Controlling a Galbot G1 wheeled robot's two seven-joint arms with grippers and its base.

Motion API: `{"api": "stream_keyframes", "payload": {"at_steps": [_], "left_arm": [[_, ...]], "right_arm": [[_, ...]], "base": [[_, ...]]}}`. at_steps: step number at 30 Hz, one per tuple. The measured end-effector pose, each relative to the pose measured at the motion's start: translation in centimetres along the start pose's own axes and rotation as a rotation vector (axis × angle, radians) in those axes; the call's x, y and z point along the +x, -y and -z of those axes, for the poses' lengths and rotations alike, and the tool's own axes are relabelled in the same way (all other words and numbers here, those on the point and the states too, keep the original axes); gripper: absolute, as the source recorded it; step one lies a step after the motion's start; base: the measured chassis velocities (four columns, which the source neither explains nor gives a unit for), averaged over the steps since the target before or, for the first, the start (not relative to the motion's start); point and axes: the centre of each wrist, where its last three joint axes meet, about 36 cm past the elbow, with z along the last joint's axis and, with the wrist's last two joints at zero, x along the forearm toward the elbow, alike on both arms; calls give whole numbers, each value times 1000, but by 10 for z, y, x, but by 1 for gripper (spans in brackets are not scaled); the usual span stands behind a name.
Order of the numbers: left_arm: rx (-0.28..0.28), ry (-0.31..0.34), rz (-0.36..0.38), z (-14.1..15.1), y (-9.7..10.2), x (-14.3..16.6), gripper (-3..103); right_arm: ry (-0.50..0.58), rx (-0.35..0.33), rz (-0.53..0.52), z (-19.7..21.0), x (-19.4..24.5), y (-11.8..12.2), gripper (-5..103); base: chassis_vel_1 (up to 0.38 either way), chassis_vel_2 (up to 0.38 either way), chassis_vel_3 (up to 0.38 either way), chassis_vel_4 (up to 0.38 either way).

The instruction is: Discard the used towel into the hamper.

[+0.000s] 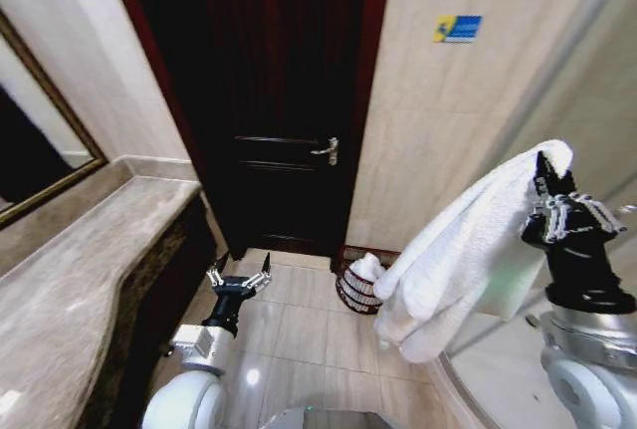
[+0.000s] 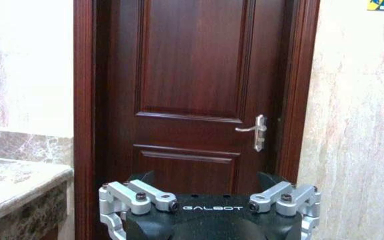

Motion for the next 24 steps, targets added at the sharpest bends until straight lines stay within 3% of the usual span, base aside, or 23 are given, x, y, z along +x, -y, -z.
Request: {"api": "stream_keyframes", "payload": {"at_steps": [24], "left_arm": [[0,0,0,0,0,0,100]], "right_arm": [[-17,6,-5,0,3,-1,2]], "base": [[0,0,0,0]]}}
